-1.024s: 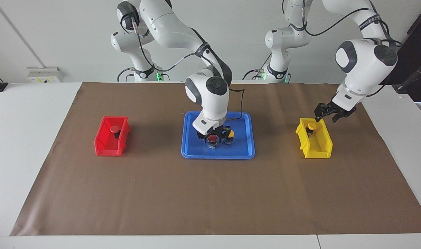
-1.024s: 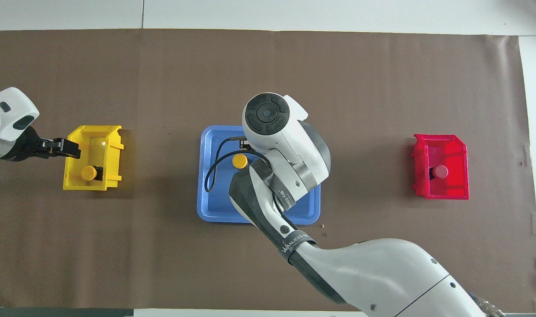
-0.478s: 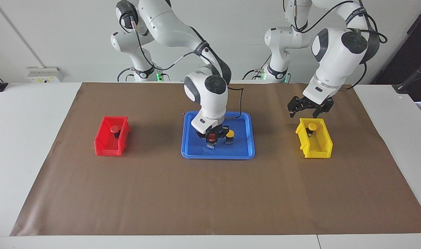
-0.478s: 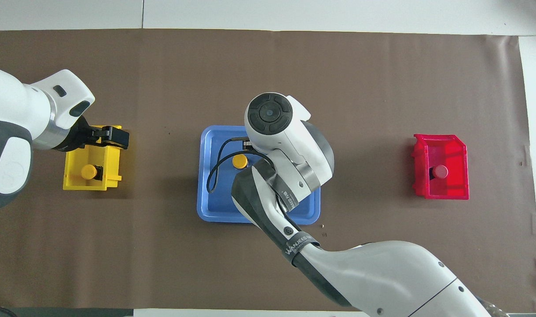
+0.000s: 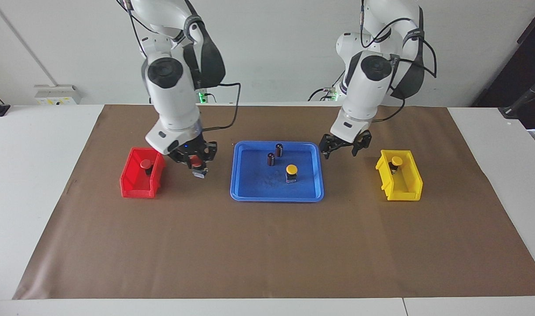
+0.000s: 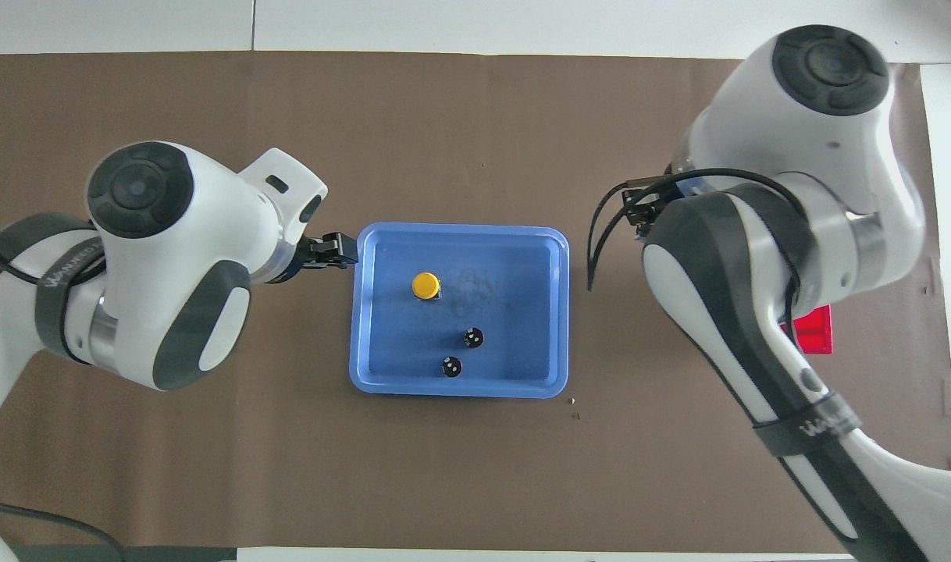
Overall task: Sort red and yellow buttons by color
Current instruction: 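Carry the red button to the red bin while the left gripper grasps the yellow button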
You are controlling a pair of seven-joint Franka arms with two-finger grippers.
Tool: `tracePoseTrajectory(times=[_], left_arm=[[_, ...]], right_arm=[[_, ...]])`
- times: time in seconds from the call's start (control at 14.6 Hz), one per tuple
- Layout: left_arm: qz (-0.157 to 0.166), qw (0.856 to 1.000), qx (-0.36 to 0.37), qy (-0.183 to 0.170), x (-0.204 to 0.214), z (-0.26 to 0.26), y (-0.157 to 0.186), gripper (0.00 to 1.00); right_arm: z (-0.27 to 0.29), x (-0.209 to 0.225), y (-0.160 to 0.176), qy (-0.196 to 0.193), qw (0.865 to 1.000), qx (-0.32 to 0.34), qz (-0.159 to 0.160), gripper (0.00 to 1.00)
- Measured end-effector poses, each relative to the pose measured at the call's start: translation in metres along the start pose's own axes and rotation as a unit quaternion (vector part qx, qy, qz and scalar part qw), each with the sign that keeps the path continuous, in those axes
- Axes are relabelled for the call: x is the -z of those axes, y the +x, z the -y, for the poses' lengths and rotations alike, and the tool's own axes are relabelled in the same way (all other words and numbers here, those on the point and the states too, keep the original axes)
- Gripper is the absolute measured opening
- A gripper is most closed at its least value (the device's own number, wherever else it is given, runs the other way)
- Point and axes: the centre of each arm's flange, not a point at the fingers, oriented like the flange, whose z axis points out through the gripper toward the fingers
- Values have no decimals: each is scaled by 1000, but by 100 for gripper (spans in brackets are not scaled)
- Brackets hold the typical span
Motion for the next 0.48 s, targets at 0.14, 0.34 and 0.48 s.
tracePoseTrajectory(times=[0.14, 0.34, 0.48], left_arm=[[-1, 1000, 11, -4, -31, -40, -13, 100], [-2, 1000, 25, -9, -58, -68, -21, 100], [-3, 1000, 29, -10, -65, -75, -21, 100]], right_arm=[[-85, -5, -24, 5, 1000, 29, 8, 41], [-168, -39, -48, 4, 998, 54, -15, 41], [-181, -69, -59, 5, 998, 52, -22, 41]])
